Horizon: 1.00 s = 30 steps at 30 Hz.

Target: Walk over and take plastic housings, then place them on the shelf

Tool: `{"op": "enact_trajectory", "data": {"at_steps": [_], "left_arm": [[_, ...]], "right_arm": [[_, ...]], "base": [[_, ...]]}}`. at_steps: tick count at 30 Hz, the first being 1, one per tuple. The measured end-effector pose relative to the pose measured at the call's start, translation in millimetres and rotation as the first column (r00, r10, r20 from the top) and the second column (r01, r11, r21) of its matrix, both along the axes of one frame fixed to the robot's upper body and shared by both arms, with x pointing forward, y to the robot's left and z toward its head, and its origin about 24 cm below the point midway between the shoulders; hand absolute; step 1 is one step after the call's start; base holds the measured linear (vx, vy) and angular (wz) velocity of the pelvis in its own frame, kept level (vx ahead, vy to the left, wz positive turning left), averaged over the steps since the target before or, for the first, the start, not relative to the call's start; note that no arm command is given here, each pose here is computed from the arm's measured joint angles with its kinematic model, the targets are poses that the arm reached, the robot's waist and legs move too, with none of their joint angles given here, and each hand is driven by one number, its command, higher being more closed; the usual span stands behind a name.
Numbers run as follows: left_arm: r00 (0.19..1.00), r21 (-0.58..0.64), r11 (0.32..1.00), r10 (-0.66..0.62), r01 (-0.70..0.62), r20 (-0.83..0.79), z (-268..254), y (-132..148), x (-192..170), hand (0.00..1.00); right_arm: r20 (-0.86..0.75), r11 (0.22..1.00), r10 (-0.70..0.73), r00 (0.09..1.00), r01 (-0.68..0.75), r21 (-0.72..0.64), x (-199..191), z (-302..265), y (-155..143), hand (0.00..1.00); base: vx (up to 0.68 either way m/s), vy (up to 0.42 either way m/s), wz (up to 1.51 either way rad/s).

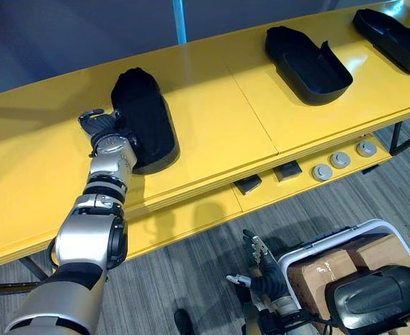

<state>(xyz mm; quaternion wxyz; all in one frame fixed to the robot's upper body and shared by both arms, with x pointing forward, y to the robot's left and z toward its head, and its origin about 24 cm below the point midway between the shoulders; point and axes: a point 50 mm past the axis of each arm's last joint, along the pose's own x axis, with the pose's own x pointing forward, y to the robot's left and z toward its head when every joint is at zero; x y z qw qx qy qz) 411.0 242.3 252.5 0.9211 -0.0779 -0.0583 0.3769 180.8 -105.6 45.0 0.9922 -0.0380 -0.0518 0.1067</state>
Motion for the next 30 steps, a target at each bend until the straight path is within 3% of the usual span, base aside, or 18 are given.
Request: {"op": "enact_trajectory", "data": {"at_steps": [8,14,17,20,22,26,27,30], "left_arm": [[0.998,-0.049,0.997,-0.054,0.055,0.027,1,-15,3,0.0],[0.95,-0.031,0.981,-0.176,0.19,0.256,41,-52,-2,0.0],[0.904,0.006,0.977,-0.198,0.211,0.379,63,-58,-10,0.0],[0.895,0.034,0.975,-0.216,0.22,0.39,65,-61,-11,0.0],[0.898,0.061,0.978,-0.206,0.198,0.389,68,-56,-12,0.0],[0.922,0.264,0.964,-0.119,0.02,0.368,77,-38,-21,0.0],[0.897,0.315,0.949,-0.134,-0.006,0.421,79,-41,-32,1.0],[0.813,0.42,0.907,-0.229,-0.021,0.535,50,-54,-71,1.0]], "right_arm": [[-0.017,1.0,-0.002,1.0,0.002,-0.003,0,-4,0,0.0],[-0.035,1.0,-0.015,0.999,0.015,-0.008,0,-9,-1,0.0],[-0.036,1.0,-0.012,0.999,0.012,-0.008,1,-8,-2,0.0],[-0.047,1.0,-0.003,0.999,0.004,0.017,1,-9,-3,0.0],[-0.046,1.0,0.007,0.999,-0.006,0.021,1,-9,-2,0.0],[-0.047,1.0,0.02,0.999,-0.019,0.015,1,-9,-3,0.0],[-0.048,1.0,0.011,0.999,-0.011,0.011,1,-10,-5,0.0],[-0.076,0.999,-0.034,0.997,0.034,-0.007,2,-17,-13,0.0]], "base": [[0.0,0.031,0.04],[-0.01,0.026,0.04],[0.0,0.008,0.04],[0.01,0.017,0.15],[0.02,0.014,0.09],[0.03,0.017,0.09],[0.03,0.02,0.2],[0.03,0.009,0.2]]}}
